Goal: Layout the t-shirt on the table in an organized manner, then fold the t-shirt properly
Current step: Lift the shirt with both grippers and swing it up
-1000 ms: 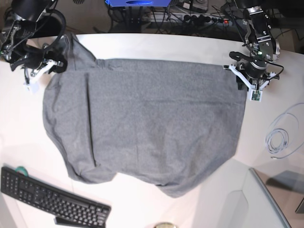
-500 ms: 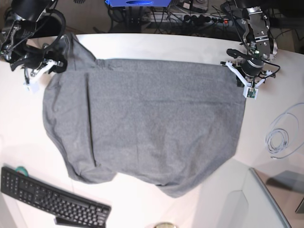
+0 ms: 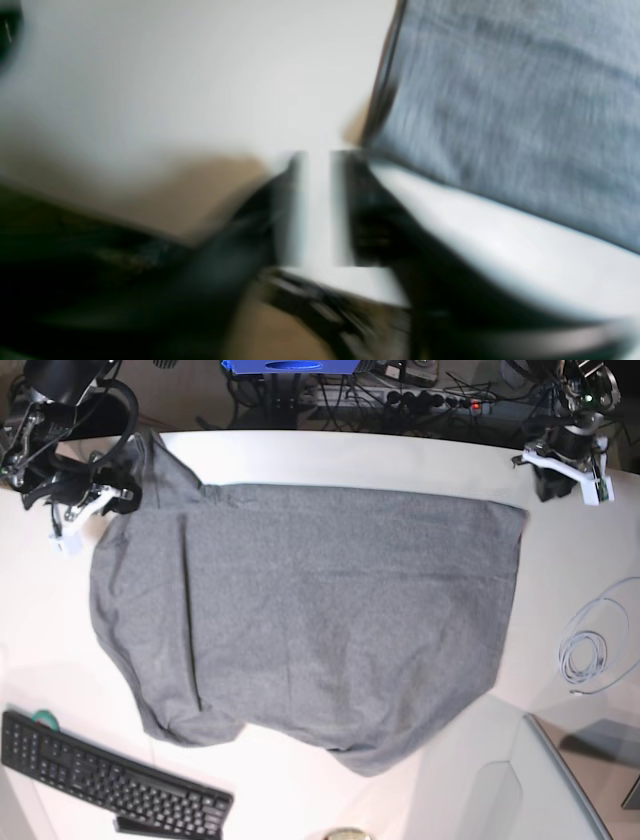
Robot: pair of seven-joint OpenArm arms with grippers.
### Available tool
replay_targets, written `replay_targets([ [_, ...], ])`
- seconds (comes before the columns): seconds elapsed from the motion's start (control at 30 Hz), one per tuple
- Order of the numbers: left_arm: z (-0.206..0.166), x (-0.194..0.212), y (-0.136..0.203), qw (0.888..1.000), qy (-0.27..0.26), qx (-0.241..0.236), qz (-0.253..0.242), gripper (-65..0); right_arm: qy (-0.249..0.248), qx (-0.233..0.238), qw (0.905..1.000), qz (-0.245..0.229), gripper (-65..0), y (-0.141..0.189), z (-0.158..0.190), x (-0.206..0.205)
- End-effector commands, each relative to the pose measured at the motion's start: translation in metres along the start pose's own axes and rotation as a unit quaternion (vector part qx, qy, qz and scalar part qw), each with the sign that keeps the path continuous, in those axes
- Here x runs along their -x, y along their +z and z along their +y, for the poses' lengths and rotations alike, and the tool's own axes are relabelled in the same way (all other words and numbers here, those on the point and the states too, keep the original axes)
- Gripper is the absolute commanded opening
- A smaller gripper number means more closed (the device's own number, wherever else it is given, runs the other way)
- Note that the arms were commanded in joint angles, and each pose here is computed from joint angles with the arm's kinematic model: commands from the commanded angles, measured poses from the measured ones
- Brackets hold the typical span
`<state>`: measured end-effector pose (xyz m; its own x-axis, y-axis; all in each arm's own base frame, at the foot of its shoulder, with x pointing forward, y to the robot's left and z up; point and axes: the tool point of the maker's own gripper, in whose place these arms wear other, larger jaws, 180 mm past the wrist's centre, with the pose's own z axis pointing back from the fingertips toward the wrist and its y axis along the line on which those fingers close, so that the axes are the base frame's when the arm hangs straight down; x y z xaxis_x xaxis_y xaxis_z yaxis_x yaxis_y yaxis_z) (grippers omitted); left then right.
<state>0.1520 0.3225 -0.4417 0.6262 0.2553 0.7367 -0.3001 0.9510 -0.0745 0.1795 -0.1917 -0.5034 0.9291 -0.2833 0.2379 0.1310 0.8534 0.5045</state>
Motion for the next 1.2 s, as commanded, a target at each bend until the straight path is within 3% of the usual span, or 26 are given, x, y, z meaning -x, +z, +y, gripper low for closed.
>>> replay_targets([
  [0.0,-0.003,-0.011,-0.002,1.000,0.010,0.012,-0.022,-30.1,0.004,0.015,0.9996,0.023,-64.8,0.002,-0.007,0.008],
  [0.03,-0.003,-0.008,-0.002,0.999,0.025,0.015,-0.022,-23.5,0.004,0.015,0.9996,0.023,-64.8,0.002,-0.007,0.008],
  [0.07,-0.004,-0.005,-0.004,0.999,0.035,0.017,-0.021,-20.9,0.004,0.015,0.9996,0.023,-64.8,0.002,-0.007,0.008],
  [0.27,-0.016,-0.012,-0.028,0.996,0.077,0.029,-0.031,-29.9,0.004,0.016,0.9996,0.023,-64.8,0.002,-0.007,0.008],
  [0.53,-0.028,0.010,-0.058,0.992,0.121,0.039,0.003,-31.3,0.004,0.017,0.9996,0.023,-64.8,0.003,-0.008,0.009],
  [0.6,-0.040,0.015,-0.060,0.992,0.110,0.054,0.014,-40.5,0.006,0.022,0.9995,0.023,-64.8,0.005,-0.012,0.007],
  [0.67,-0.049,0.009,-0.060,0.993,0.097,0.066,0.010,-63.8,0.011,0.025,0.9993,0.025,-64.8,0.007,-0.014,0.006],
  [0.83,-0.056,-0.022,-0.047,0.995,0.054,0.079,0.001,-65.0,0.033,0.038,0.9984,0.027,-64.8,0.016,-0.014,0.000],
  [0.97,-0.047,-0.076,-0.014,0.997,0.004,0.061,-0.048,-65.0,0.078,0.073,0.9941,0.018,-64.8,0.042,-0.012,-0.008],
  [1.07,-0.053,-0.111,0.001,0.995,-0.030,0.059,-0.076,-65.0,0.110,0.098,0.9891,-0.002,-64.8,0.061,-0.008,-0.025],
  [1.17,-0.075,-0.144,-0.010,0.991,-0.058,0.081,-0.084,-65.0,0.145,0.104,0.9833,-0.037,-64.8,0.071,0.003,-0.066],
])
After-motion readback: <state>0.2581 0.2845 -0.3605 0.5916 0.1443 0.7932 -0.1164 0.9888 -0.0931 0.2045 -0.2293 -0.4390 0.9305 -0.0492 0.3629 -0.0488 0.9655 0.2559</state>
